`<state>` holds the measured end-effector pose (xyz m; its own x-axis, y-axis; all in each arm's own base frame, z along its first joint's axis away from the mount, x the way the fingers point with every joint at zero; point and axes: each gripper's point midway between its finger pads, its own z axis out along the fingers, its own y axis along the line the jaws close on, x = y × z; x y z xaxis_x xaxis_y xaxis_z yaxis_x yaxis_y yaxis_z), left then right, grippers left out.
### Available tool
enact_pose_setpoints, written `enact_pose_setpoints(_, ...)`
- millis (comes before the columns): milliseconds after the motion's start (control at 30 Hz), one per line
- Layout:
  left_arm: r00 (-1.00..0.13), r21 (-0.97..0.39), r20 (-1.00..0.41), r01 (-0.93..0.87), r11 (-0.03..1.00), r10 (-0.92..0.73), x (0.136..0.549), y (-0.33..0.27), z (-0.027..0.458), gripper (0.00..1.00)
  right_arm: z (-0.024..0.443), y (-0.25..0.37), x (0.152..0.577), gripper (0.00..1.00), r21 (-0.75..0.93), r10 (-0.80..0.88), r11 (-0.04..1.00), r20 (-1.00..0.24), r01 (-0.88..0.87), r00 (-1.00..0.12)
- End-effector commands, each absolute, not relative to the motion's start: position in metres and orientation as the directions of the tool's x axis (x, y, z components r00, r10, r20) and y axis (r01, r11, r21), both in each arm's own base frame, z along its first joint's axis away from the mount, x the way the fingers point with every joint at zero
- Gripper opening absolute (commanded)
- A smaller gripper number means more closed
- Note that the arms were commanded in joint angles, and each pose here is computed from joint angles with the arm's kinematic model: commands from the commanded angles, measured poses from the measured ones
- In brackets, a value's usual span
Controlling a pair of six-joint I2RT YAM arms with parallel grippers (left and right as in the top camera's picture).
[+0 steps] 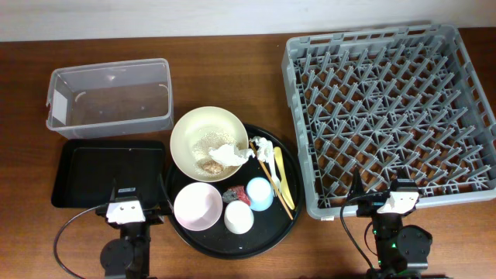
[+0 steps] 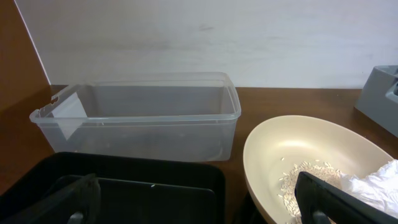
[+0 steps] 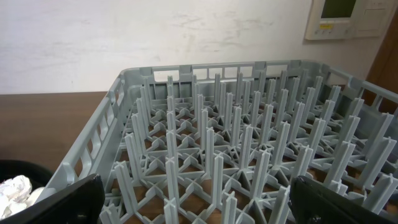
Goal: Sort waste into correct bins and load items into the dishwasher rack
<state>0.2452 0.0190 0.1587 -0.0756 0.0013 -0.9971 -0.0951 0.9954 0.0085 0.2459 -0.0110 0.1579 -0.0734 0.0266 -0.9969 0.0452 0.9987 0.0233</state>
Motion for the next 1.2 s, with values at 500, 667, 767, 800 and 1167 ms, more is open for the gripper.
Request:
enact_pose_setpoints(500, -0.078, 0.020, -0.997, -0.093, 0.995, 0.013, 0.2452, 0.0190, 0.1570, 0.99, 0.1553, -0.0139, 0.2457, 0.98, 0.026, 0.031, 0.998, -0.996, 0.060, -0.078)
enact_pose_setpoints(667, -0.078, 0.020, -0.997, -0.093, 0.995, 0.013, 0.2452, 0.0190, 0.1570, 0.99, 0.1553, -0.0139, 0.2457, 0.98, 0.026, 0.031, 0.998, -0.996, 0.060, -0.078)
enact_pose_setpoints(767, -0.078, 0.020, -0.997, -0.093, 0.995, 0.013, 0.2452, 0.0190, 0.1570, 0.99, 0.1552, -0.0139, 0.2457, 0.98, 0.026, 0.031, 0.998, -0.996, 0.060, -0.079)
enact_pose_setpoints(800, -0.078, 0.020, -0.997, -0.093, 0.995, 0.013, 0.2452, 0.0190, 0.1570, 0.99, 0.1553, -0.0139, 0.2458, 0.98, 0.026, 0.031, 0.998, -0.996, 0.060, -0.079)
enact_pose_setpoints(1167, -0.055, 0.021, -0.998, -0.134, 0.991, 0.014, 0.2447, 0.0261, 0.1630, 0.99, 0.1552, -0.0150, 0.2457, 0.99, 0.026, 0.031, 0.997, -0.996, 0.067, -0.079)
